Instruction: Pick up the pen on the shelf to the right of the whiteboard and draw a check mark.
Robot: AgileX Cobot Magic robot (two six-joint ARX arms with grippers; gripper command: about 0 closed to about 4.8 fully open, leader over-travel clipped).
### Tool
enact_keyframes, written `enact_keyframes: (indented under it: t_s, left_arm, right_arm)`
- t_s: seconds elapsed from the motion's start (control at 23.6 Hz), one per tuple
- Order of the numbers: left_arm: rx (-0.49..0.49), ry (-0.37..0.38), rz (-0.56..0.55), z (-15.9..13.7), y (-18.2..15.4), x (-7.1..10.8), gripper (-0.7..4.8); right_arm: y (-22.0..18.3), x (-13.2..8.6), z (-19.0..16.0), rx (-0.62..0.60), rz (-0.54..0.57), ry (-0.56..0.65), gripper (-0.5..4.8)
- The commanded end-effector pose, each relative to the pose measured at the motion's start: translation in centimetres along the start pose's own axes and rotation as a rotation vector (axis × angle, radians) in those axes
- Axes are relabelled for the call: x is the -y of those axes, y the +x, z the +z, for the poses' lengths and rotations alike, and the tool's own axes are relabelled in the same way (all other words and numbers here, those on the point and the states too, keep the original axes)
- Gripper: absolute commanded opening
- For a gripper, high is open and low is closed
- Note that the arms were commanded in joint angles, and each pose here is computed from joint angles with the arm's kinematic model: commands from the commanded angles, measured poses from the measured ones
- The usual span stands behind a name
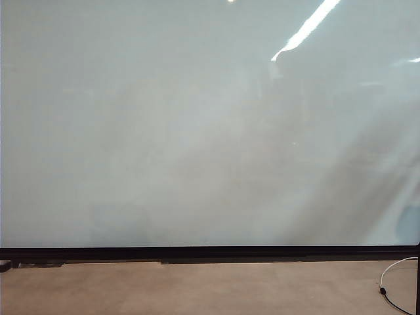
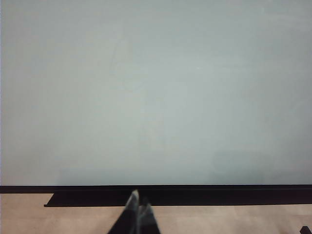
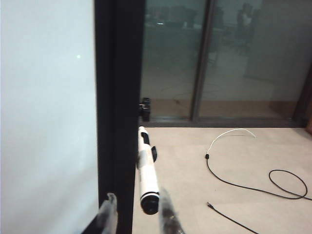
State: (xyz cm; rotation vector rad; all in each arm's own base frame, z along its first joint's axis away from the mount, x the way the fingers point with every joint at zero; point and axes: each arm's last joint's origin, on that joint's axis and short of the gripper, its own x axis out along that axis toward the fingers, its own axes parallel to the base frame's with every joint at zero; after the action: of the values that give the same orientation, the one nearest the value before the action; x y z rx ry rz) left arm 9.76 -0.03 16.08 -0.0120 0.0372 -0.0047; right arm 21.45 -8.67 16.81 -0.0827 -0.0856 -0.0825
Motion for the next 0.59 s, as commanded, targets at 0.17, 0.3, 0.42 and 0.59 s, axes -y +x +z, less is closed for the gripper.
enact_keyframes:
  t_s: [0.17, 0.3, 0.42, 0.59]
  left_arm:
    - [0.013, 0.004, -0.001, 0.2, 0.0, 0.0, -0.04]
    - [0.012, 0.004, 0.0, 0.2, 0.0, 0.0, -0.05]
    - [0.012, 0.004, -0.001, 0.2, 0.0, 0.0, -0.04]
    - [0.012, 0.004, 0.0, 0.2, 0.0, 0.0, -0.04]
  right_arm:
    - [0.6, 1.0, 0.3, 0.026, 0.045, -0.024, 1.18]
    - [0.7, 1.0, 0.1, 0.024, 0.06, -0.037, 1.18]
    - [0.9, 1.0, -0.1, 0.018, 0.077, -0.052, 1.18]
    - [1.8, 1.4, -0.6, 0.006, 0.132, -0.046, 1.23]
